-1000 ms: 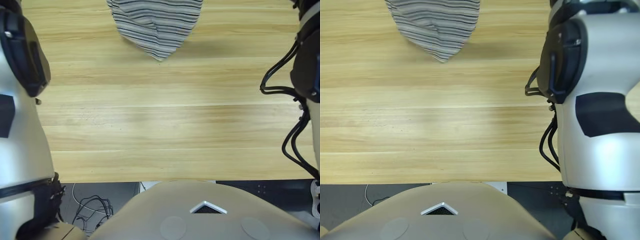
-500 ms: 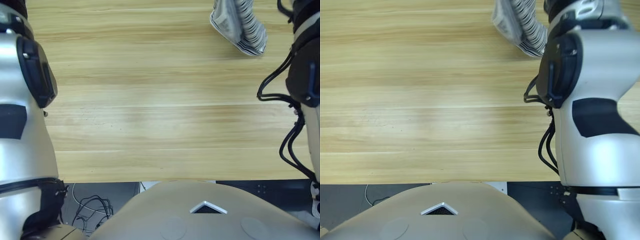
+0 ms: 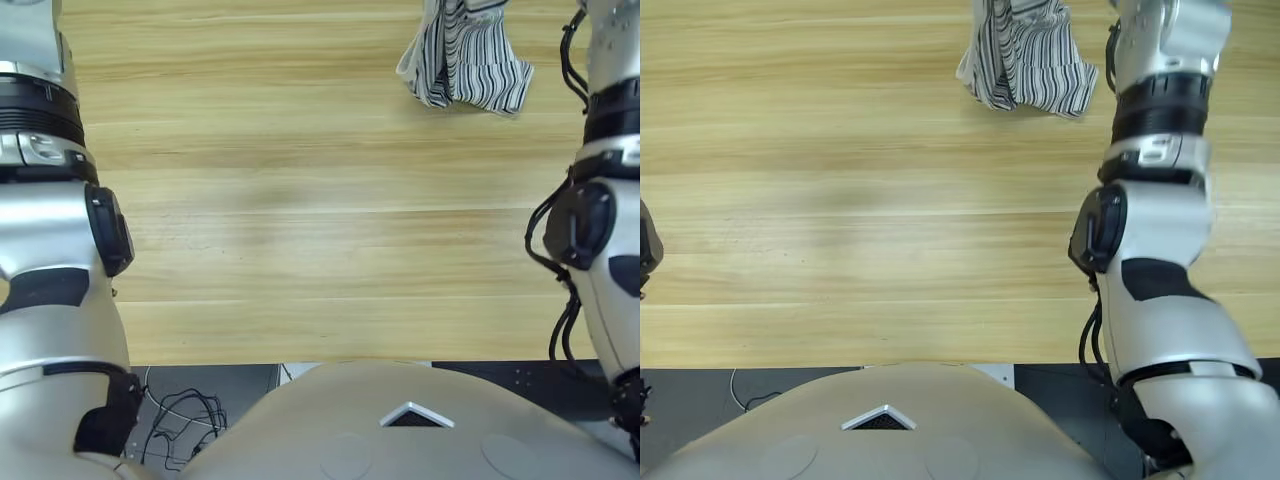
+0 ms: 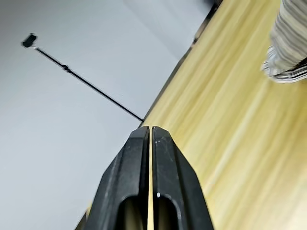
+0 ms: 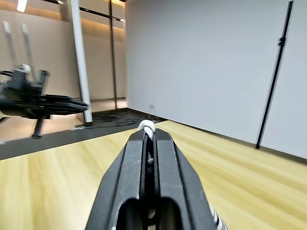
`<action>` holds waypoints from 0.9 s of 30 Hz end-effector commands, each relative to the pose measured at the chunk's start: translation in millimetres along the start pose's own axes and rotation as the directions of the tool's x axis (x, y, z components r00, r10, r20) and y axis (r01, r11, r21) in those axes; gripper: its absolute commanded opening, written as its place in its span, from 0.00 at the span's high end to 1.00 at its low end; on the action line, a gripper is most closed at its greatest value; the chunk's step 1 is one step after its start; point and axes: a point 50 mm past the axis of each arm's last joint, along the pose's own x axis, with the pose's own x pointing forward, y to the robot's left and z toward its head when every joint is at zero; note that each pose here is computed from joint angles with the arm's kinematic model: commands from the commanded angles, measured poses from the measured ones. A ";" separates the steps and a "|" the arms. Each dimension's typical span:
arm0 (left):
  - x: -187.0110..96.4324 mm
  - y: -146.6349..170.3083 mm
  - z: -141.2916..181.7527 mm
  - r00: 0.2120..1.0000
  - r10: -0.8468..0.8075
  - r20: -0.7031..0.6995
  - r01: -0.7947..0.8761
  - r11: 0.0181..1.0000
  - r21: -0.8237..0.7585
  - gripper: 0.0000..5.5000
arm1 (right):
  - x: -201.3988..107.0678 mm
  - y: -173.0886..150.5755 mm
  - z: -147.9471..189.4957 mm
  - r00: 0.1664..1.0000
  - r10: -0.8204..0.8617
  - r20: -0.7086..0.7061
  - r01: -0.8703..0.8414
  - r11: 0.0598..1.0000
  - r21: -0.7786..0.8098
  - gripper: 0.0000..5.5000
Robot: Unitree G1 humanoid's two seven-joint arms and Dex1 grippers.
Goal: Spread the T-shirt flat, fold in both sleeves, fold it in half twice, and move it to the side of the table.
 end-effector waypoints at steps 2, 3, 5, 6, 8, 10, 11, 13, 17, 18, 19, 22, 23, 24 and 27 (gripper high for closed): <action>-10.1 -101.9 -15.8 0.955 -0.283 0.093 0.297 0.926 -0.232 0.98 | -47.7 34.7 -10.5 0.997 0.048 -0.067 -0.046 0.999 0.025 0.98; -13.1 -128.3 -15.0 0.936 -0.330 0.121 0.351 0.894 -0.279 0.98 | -49.3 36.1 -11.5 0.997 0.041 -0.072 -0.039 0.999 0.034 0.98; -21.0 -171.3 -9.6 0.903 -0.396 0.167 0.430 0.830 -0.356 0.93 | -51.7 37.8 -11.1 0.996 0.029 -0.079 -0.025 0.999 0.042 0.98; -24.2 -186.6 -6.7 0.892 -0.413 0.181 0.451 0.803 -0.390 0.89 | -52.6 38.0 -10.3 0.996 0.023 -0.081 -0.020 0.999 0.043 0.98; -28.2 -215.0 -7.1 0.880 -0.441 0.179 0.471 0.754 -0.458 0.84 | -53.0 38.2 -6.7 0.996 0.017 -0.083 -0.013 0.999 0.040 0.98; -28.5 -230.8 -11.8 0.878 -0.453 0.152 0.464 0.732 -0.499 0.80 | -51.9 38.6 -2.7 0.997 0.018 -0.080 -0.015 0.999 0.033 0.98; -27.3 -234.8 -14.2 0.881 -0.453 0.138 0.455 0.732 -0.507 0.77 | -51.2 38.8 -0.6 0.997 0.019 -0.077 -0.017 0.999 0.029 0.98; -23.0 -237.8 -17.8 0.892 -0.435 0.120 0.431 0.742 -0.513 0.76 | -50.0 39.3 3.0 0.997 0.023 -0.071 -0.022 1.000 0.022 0.98; -5.8 -239.2 -20.8 0.928 -0.355 0.115 0.355 0.749 -0.560 0.71 | -49.0 39.4 7.3 0.997 0.029 -0.068 -0.028 1.000 0.015 0.98; -0.6 -240.5 -21.6 0.937 -0.332 0.112 0.334 0.749 -0.573 0.67 | -49.5 39.6 8.8 0.997 0.029 -0.067 -0.029 1.000 0.013 0.98; 3.6 -241.3 -22.1 0.944 -0.312 0.111 0.316 0.748 -0.584 0.65 | -49.9 40.0 10.0 0.997 0.030 -0.066 -0.029 1.000 0.012 0.98; 12.6 -247.1 -23.8 0.954 -0.278 0.110 0.284 0.730 -0.621 0.56 | -49.3 41.8 13.9 0.997 0.040 -0.061 -0.040 0.999 0.007 0.98; 16.0 -249.9 -23.9 0.958 -0.265 0.110 0.273 0.723 -0.635 0.52 | -49.1 42.4 15.3 0.997 0.043 -0.059 -0.043 0.999 0.004 0.98; 20.0 -253.2 -23.1 0.960 -0.254 0.115 0.265 0.706 -0.657 0.51 | -49.1 42.7 16.6 0.997 0.044 -0.057 -0.044 0.999 0.001 0.98; 29.6 -264.2 -20.7 0.960 -0.248 0.128 0.263 0.653 -0.710 0.50 | -49.4 43.0 18.3 0.998 0.041 -0.056 -0.041 0.999 -0.004 0.98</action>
